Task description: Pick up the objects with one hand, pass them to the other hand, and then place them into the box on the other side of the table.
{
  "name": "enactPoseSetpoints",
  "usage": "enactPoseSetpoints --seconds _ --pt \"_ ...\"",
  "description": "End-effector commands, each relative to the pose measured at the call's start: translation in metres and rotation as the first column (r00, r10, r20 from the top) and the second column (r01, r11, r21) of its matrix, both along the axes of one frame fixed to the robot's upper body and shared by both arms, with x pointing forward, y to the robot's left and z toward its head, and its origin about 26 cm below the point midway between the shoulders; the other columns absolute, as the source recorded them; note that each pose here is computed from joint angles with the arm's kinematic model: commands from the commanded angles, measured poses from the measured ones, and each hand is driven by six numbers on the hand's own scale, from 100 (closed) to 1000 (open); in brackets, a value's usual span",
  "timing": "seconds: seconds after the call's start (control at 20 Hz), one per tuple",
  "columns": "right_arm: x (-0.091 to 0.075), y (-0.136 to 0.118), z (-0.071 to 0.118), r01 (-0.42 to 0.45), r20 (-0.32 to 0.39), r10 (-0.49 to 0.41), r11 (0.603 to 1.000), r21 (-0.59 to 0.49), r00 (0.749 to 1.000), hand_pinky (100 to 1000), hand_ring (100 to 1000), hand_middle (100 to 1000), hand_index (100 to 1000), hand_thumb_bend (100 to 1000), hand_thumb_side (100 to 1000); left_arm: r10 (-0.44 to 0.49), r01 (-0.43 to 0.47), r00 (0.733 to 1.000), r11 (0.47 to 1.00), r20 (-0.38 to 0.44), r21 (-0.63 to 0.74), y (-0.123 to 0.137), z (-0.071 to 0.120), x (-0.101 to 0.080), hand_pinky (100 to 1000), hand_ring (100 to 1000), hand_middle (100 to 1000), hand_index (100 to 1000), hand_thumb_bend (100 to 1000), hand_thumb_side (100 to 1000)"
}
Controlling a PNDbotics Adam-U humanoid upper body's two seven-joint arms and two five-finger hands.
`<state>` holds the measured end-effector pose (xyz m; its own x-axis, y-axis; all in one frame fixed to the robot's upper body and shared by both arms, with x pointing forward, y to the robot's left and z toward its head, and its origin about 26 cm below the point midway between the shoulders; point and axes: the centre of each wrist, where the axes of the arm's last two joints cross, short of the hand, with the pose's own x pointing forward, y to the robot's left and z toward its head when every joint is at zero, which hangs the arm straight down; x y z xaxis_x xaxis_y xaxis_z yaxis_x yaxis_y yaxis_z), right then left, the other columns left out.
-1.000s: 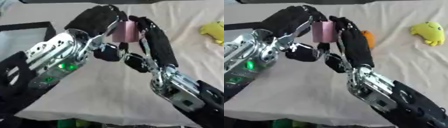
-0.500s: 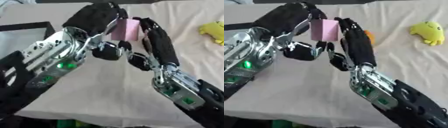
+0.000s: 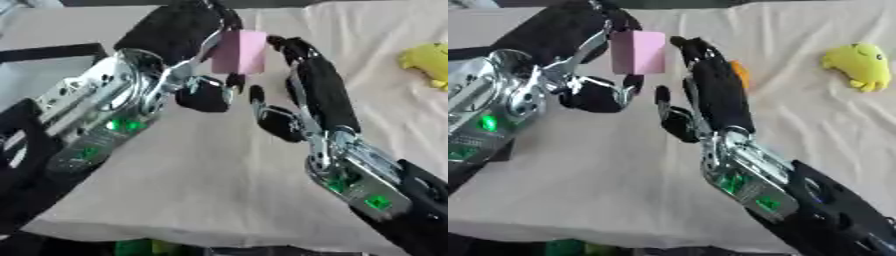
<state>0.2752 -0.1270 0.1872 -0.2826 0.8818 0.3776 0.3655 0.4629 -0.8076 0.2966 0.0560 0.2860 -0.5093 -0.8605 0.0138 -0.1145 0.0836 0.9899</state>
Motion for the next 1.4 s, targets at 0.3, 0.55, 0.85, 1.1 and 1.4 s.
enactPoseSetpoints --seconds 0.3,0.55,0.85,1.1,1.4 --pt "0.0 -0.002 0.004 0.091 0.032 -0.092 0.995 0.043 0.995 482 845 774 880 100 100 0.24 -0.263 0.945 0.962 -0.22 -0.078 0.04 0.025 0.024 775 711 457 402 100 246" --pt "0.0 -0.002 0.005 0.064 0.042 -0.068 0.994 0.086 0.997 470 842 777 877 100 100 0.315 -0.34 0.925 0.936 -0.21 -0.092 0.065 0.031 0.035 782 717 463 407 100 247" --pt "0.001 -0.005 0.005 -0.003 0.089 -0.009 0.991 0.137 0.996 460 837 788 876 100 100 0.405 -0.432 0.886 0.898 -0.223 -0.086 0.095 0.029 0.05 783 717 463 409 100 247" --pt "0.004 -0.01 0.011 -0.02 0.153 -0.006 0.986 0.166 0.988 453 829 774 830 100 100 0.506 -0.533 0.833 0.843 -0.222 -0.077 0.124 0.02 0.066 785 718 464 411 100 249" --pt "0.009 -0.017 0.018 -0.024 0.221 -0.025 0.976 0.216 0.975 442 819 753 827 100 100 0.574 -0.609 0.782 0.787 -0.242 -0.099 0.158 0.009 0.075 785 717 463 411 100 250"
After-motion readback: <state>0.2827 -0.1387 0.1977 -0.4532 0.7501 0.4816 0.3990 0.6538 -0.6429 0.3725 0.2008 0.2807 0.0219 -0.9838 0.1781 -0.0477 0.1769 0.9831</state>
